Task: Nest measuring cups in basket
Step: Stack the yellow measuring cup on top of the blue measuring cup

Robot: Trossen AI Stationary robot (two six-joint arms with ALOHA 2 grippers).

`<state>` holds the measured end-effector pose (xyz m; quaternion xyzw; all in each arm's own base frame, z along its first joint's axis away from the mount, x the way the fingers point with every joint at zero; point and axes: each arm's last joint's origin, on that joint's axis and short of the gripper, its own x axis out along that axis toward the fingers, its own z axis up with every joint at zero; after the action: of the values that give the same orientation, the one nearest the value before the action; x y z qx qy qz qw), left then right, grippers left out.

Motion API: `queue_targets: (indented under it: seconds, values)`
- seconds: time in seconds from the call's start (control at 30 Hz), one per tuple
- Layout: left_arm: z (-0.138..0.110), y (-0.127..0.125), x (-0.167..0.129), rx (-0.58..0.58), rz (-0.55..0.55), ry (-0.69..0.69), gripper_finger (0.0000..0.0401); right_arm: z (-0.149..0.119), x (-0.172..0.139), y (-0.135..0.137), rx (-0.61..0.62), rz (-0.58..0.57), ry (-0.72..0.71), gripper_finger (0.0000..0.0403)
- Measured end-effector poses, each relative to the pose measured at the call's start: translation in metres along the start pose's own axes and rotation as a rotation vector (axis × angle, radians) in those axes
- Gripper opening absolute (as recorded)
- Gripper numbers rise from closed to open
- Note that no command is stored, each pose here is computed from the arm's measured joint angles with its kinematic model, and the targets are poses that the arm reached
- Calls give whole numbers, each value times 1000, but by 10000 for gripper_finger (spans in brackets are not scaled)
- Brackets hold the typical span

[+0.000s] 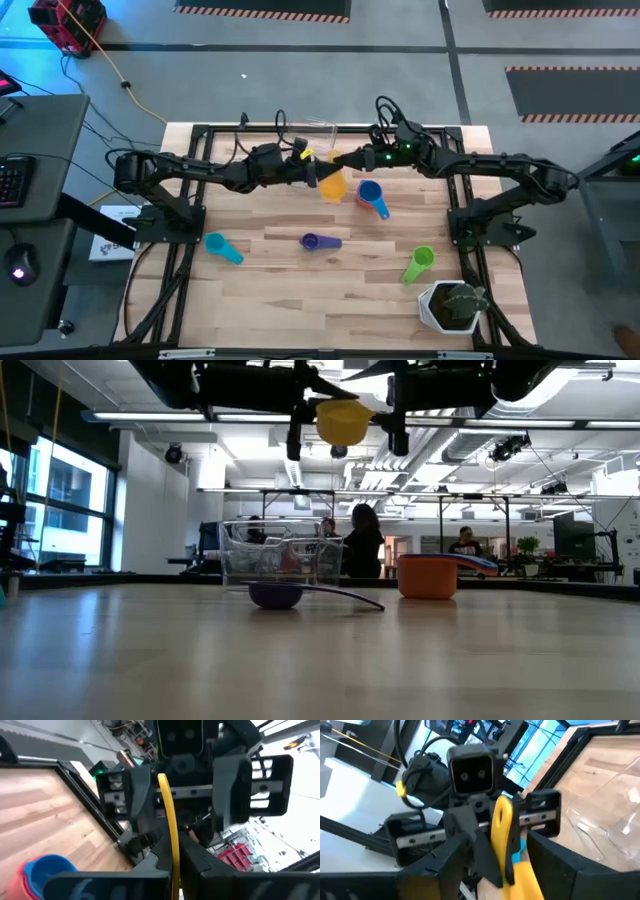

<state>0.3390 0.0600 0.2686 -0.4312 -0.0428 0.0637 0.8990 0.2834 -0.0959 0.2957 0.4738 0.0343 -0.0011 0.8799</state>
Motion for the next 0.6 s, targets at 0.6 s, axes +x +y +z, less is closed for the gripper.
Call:
queue_targets:
  seconds: [0.6]
  values:
    - [-7,1,0,0,42,25,4,-5,1,-1,14,-29,29,46]
